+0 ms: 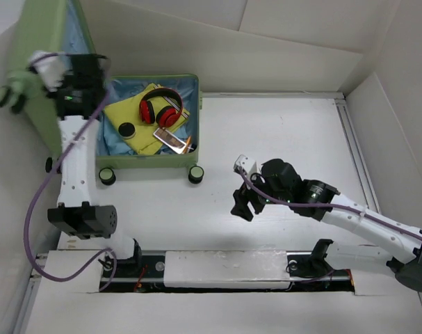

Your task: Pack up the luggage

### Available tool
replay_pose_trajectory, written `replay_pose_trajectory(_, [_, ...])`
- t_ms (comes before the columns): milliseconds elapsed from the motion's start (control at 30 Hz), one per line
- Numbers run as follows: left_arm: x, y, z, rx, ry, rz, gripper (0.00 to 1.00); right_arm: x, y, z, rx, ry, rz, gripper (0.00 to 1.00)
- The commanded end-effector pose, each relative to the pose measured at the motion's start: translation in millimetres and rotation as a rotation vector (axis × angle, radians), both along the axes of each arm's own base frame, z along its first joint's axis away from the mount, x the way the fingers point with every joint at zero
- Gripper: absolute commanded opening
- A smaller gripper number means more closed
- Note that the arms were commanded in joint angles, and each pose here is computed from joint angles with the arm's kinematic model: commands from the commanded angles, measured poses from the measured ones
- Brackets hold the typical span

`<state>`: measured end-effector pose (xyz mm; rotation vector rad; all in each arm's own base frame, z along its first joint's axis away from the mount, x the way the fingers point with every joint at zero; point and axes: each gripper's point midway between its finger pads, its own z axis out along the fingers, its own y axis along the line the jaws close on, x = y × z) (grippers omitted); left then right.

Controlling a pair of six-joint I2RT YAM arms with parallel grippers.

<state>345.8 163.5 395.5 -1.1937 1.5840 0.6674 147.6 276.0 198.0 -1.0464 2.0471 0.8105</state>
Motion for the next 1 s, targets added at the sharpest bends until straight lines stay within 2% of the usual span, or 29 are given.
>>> replay_pose_trajectory(0, [29.6, -185.5, 9.0, -0.033, -0.117, -0.519, 0.0, 7.4, 10.3, 8.8, 0.011, -0.029, 0.003, 0.72])
replay_pose_trajectory(67, [32.2, -257.5, -29.5, -0.1, -0.044, -0.761, 0.0, 9.5, 13.9, 12.7, 0.017, -0.025, -0.002, 0.72])
replay_pose_trajectory(100, [22.5, -299.4, -43.3, -0.134, -0.018, -0.879, 0.0, 10.3, 15.0, 8.5, 0.006, -0.017, -0.002, 0.74])
replay_pose_trajectory(133, [17.3, -322.5, -57.5, -0.152, 0.018, -0.963, 0.03, 11.2, 16.4, 13.7, 0.016, -0.024, -0.002, 0.74])
replay_pose_trajectory(167, [8.4, -350.2, -71.1, -0.198, 0.045, -1.055, 0.23, 13.2, 16.5, 10.7, 0.005, -0.023, -0.009, 0.75])
replay_pose_trajectory(200, [-4.2, -366.6, -84.7, -0.2, 0.074, -1.101, 0.39, 15.7, 17.0, 15.1, 0.013, -0.028, -0.025, 0.77])
replay_pose_trajectory(233, [-26.1, -400.8, -88.0, -0.19, 0.091, -1.207, 0.55, 15.5, 16.7, 17.4, 0.013, -0.028, -0.025, 0.79])
replay_pose_trajectory(300, [-50.1, -436.3, -85.4, -0.163, 0.113, -1.334, 0.7, 20.3, 12.2, 15.1, 0.0, -0.024, -0.059, 0.8])
replay_pose_trajectory(367, [-74.5, -467.7, -88.3, -0.121, 0.165, -1.393, 0.7, 24.8, 8.3, 18.9, 0.003, -0.04, -0.096, 0.8])
replay_pose_trajectory(400, [-76.6, -461.6, -85.2, -0.083, 0.187, -1.353, 0.7, 24.0, 7.2, 22.7, 0.013, -0.046, -0.096, 0.78])
replay_pose_trajectory(433, [-74.0, -464.7, -52.5, -0.099, 0.108, -1.334, 0.7, 29.6, 5.3, 26.5, 0.017, -0.057, -0.117, 0.75])
replay_pose_trajectory(467, [-64.6, -463.2, -49.5, -0.081, 0.103, -1.287, 0.7, 30.0, 1.5, 28.9, 0.019, -0.06, -0.136, 0.68])
replay_pose_trajectory(500, [-53.3, -449.2, -36.0, -0.059, 0.07, -1.225, 0.71, 29.2, 0.4, 32.7, 0.029, -0.067, -0.137, 0.63])
replay_pose_trajectory(533, [-43.5, -441.3, -17.7, -0.091, 0.016, -1.19, 0.71, 34.8, -1.4, 34.4, 0.034, -0.076, -0.157, 0.55])
replay_pose_trajectory(567, [-15.7, -410.5, -10.3, -0.102, -0.016, -1.089, 0.71, 39.4, -2.9, 39.7, 0.043, -0.083, -0.171, 0.45])
replay_pose_trajectory(600, [-3.1, -393.5, -2.6, -0.123, -0.051, -1.046, 0.7, 43.3, -5.5, 39.7, 0.04, -0.088, -0.188, 0.31])
replay_pose_trajectory(633, [12.8, -386.1, 10.7, -0.187, -0.123, -1.041, 0.7, 51.1, -6.4, 41.8, 0.039, -0.088, -0.208, 0.25])
replay_pose_trajectory(667, [28.4, -369.3, 3.8, -0.209, -0.132, -1.009, 0.69, 56.4, -5.7, 48.5, 0.049, -0.095, -0.219, 0.2])
replay_pose_trajectory(700, [51.4, -315.6, 15.0, -0.239, -0.202, -0.895, 0.69, 59.3, -2.4, 45.5, 0.038, -0.087, -0.219, 0.14])
replay_pose_trajectory(767, [80.9, -284.8, 14.5, -0.343, -0.301, -0.887, 0.69, 72.6, -5.0, 48.5, 0.04, -0.081, -0.259, 0.12])
replay_pose_trajectory(800, [97.9, -233.1, 15.2, -0.357, -0.358, -0.785, 0.69, 76.9, -0.4, 59.7, 0.057, -0.093, -0.259, 0.14])
replay_pose_trajectory(867, [112.1, -194.0, 20.5, -0.401, -0.438, -0.733, 0.71, 99.1, 4.3, 64.6, 0.062, -0.09, -0.301, 0.3])
replay_pose_trajectory(900, [118.6, -172.6, 23.6, -0.407, -0.46, -0.693, 0.71, 106.0, 14.6, 88.1, 0.109, -0.115, -0.29, 0.41])
replay_pose_trajectory(933, [129.9, -124.8, 14.3, -0.403, -0.466, -0.592, 0.71, 120.5, 22.6, 85.4, 0.101, -0.11, -0.302, 0.67])
replay_pose_trajectory(967, [136.4, -108.2, 13.6, -0.431, -0.485, -0.574, 0.73, 125.7, 31.7, 92.1, 0.12, -0.113, -0.288, 0.77])
